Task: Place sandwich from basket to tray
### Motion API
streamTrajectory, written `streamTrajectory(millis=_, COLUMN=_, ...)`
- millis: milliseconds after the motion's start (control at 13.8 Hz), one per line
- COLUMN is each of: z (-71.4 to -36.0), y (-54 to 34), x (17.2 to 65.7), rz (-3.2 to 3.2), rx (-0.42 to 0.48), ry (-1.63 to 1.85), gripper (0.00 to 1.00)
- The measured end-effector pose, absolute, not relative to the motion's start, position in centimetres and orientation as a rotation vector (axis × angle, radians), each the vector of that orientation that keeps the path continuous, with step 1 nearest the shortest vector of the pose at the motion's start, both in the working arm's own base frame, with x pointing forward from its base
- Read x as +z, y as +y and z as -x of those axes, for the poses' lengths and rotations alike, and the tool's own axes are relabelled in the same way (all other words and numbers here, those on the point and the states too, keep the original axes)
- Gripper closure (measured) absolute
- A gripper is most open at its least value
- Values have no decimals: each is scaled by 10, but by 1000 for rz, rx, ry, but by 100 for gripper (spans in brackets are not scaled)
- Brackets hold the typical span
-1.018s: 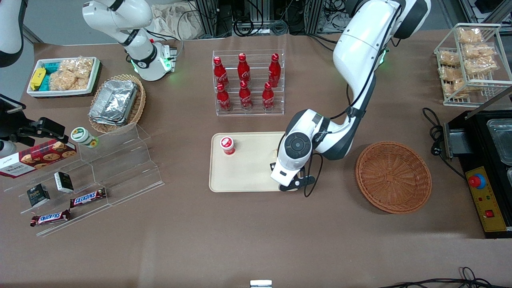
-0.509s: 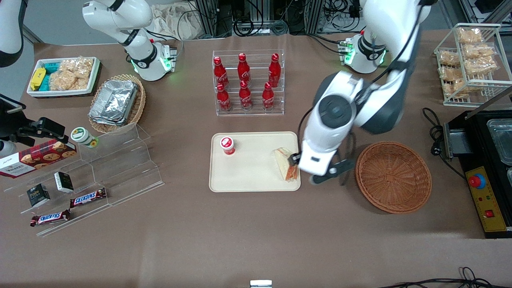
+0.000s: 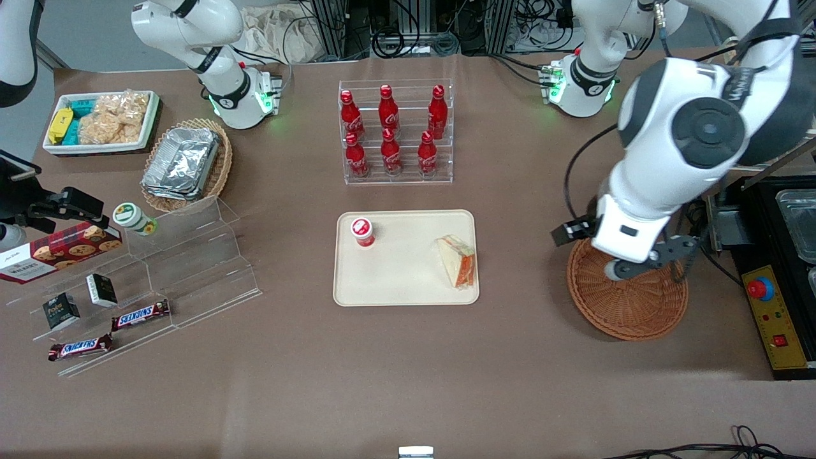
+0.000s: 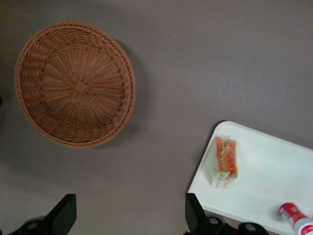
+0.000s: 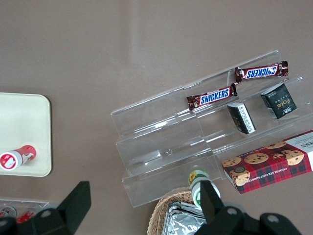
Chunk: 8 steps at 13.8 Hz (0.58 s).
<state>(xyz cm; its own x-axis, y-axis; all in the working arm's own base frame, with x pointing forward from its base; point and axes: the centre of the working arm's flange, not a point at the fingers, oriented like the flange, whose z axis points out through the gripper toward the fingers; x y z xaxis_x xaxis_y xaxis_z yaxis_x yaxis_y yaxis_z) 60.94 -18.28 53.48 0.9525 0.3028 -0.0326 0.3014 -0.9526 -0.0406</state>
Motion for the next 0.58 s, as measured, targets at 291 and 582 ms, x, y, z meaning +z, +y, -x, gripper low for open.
streamTrajectory(millis=291, z=-605, y=-104, x=551, rz=3102, rx=72, ry=-325, gripper=0)
streamTrajectory(millis=582, z=-592, y=-38, x=557, rz=3129, rx=117, ry=-111, gripper=0)
